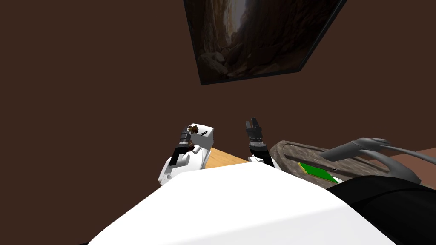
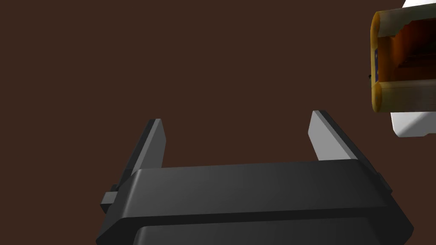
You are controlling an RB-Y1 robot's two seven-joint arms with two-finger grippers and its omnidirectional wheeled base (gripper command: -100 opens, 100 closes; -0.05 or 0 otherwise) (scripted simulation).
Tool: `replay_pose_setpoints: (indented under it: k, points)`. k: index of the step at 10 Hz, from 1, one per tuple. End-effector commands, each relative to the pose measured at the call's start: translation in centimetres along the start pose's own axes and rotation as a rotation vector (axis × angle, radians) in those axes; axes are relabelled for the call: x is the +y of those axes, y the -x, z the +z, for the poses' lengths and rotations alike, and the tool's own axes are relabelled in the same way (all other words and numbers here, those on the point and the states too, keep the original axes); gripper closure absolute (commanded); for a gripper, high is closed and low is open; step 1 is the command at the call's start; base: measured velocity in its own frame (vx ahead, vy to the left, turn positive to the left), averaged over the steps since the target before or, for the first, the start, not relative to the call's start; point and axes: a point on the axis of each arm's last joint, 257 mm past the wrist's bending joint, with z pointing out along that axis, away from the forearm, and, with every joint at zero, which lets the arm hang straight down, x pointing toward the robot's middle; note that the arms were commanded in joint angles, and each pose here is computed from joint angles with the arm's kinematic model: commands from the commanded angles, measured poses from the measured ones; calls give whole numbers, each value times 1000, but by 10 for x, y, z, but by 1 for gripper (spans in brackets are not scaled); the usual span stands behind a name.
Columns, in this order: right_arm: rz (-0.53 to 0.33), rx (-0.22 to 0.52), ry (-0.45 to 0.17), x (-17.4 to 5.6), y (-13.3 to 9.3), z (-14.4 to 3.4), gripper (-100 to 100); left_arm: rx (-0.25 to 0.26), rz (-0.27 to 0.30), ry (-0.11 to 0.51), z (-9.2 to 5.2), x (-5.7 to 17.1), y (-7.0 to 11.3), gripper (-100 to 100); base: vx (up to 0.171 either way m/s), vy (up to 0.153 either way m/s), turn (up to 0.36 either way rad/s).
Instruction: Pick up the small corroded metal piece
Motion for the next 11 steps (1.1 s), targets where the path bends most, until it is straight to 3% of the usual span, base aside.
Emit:
replay_pose_setpoints:
  k: [1, 4, 11]
  points:
    - [0, 0, 0, 0, 0, 0, 0, -9, -14, 42, 13, 15, 3, -100, -5, 52, 94]
    - [0, 0, 0, 0, 0, 0, 0, -29, -48, 123, 33, 42, 12, -100, -21, 65, 85]
    - [0, 0, 0, 0, 0, 0, 0, -56, -123, 275, 66, 89, 18, -100, -12, 48, 53]
